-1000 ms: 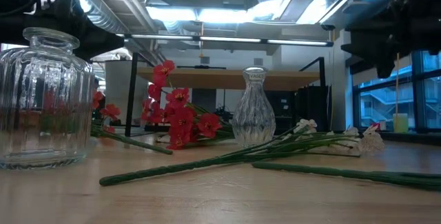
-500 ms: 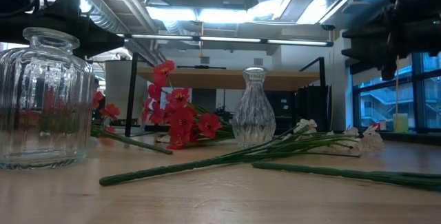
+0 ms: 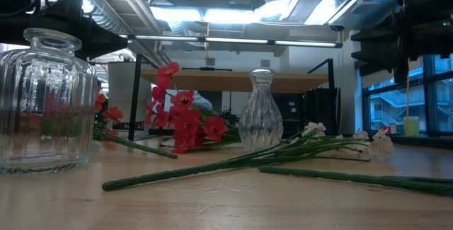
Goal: Pick and place flowers into a vace then onto a shelf
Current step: Put the left orange flowers into the left transparent vase
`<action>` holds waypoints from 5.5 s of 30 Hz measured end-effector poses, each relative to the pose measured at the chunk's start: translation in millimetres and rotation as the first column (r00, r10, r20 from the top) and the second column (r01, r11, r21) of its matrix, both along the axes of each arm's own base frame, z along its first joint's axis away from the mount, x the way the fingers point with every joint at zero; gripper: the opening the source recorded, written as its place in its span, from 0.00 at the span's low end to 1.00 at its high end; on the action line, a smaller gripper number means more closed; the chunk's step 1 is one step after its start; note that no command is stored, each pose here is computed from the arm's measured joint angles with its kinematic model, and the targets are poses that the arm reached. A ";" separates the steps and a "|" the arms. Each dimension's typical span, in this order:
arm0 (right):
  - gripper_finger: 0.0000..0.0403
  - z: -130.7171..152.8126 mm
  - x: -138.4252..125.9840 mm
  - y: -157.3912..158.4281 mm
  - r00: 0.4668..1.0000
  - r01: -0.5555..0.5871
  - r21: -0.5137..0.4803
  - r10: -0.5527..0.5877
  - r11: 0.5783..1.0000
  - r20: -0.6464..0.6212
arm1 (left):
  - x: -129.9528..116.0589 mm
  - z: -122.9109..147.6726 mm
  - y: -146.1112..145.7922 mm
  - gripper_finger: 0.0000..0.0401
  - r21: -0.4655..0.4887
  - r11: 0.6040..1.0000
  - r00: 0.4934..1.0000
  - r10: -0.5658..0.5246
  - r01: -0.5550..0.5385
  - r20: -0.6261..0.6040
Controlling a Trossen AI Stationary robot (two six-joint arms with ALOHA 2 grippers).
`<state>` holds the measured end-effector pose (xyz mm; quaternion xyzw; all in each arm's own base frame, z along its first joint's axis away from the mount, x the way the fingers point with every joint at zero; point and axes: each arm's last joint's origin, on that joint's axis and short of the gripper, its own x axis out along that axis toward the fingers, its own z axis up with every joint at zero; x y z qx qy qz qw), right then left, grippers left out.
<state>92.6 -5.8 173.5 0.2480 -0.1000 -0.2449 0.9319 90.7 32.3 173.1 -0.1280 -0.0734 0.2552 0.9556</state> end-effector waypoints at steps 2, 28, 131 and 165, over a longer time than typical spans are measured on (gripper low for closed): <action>0.54 0.0 0.0 0.0 1.000 0.000 0.001 0.000 1.000 0.000 | -0.3 -0.1 0.5 0.13 0.013 1.000 1.000 0.022 -0.022 -0.009; 0.54 -0.2 -0.8 -1.3 0.999 0.053 0.008 -0.053 0.999 0.000 | 18.6 77.7 -10.8 0.38 0.223 0.856 0.883 -0.439 0.467 -0.166; 0.54 -0.4 -0.5 -1.1 0.999 0.046 0.028 -0.046 0.999 0.010 | 133.3 149.9 -185.7 0.04 0.171 0.109 0.015 0.804 0.979 -0.594; 0.54 -0.6 -1.9 -3.1 0.990 0.123 0.110 -0.129 0.986 0.053 | 103.3 79.7 -230.2 0.04 0.135 -0.239 0.263 0.943 0.962 -0.202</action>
